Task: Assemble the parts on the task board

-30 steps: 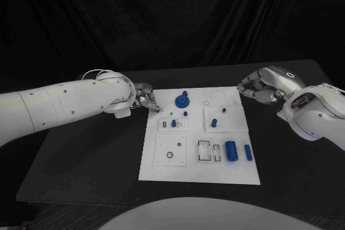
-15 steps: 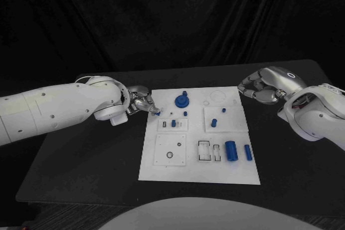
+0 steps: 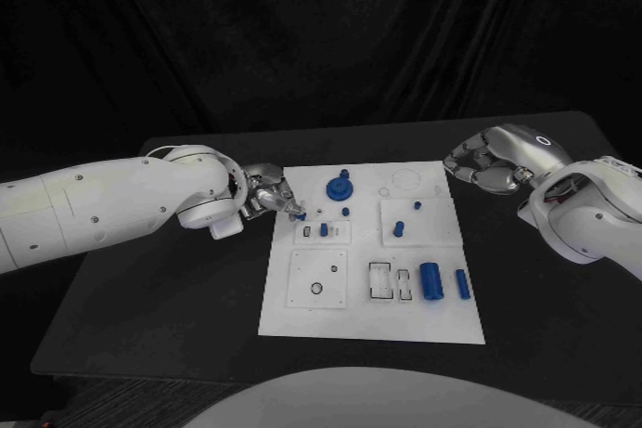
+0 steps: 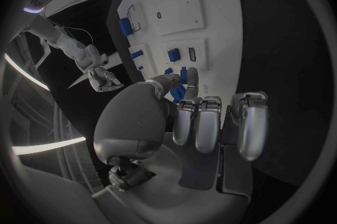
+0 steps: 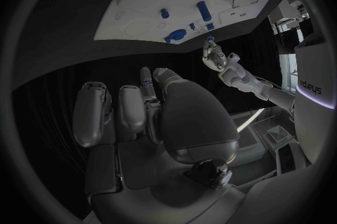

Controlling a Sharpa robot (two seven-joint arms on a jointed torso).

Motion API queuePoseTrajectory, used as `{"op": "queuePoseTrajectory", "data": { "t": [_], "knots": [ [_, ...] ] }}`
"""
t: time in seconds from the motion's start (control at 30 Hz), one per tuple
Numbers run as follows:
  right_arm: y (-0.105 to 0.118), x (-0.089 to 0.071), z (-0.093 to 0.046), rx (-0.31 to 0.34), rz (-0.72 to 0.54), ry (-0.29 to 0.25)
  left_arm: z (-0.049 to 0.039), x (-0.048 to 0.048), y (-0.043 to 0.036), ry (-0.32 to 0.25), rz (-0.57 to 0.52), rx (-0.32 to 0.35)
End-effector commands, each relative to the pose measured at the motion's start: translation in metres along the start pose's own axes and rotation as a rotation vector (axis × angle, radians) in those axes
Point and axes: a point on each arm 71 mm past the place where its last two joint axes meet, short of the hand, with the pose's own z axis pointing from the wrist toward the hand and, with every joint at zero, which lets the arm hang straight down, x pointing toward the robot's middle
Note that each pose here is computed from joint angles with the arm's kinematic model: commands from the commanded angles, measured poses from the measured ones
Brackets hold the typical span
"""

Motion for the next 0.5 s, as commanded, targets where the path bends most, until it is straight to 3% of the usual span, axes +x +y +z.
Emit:
{"op": "queuePoseTrajectory", "data": {
  "t": [0.03,0.5],
  "knots": [
    [-0.0008,0.0008,-0.0002,0.020,0.000,0.001,0.0019,0.0028,-0.0025,0.020,0.029,0.004],
    [-0.0005,0.0012,0.0002,0.018,0.000,0.004,0.0057,0.0072,-0.0046,0.024,0.052,0.004]
  ]
}}
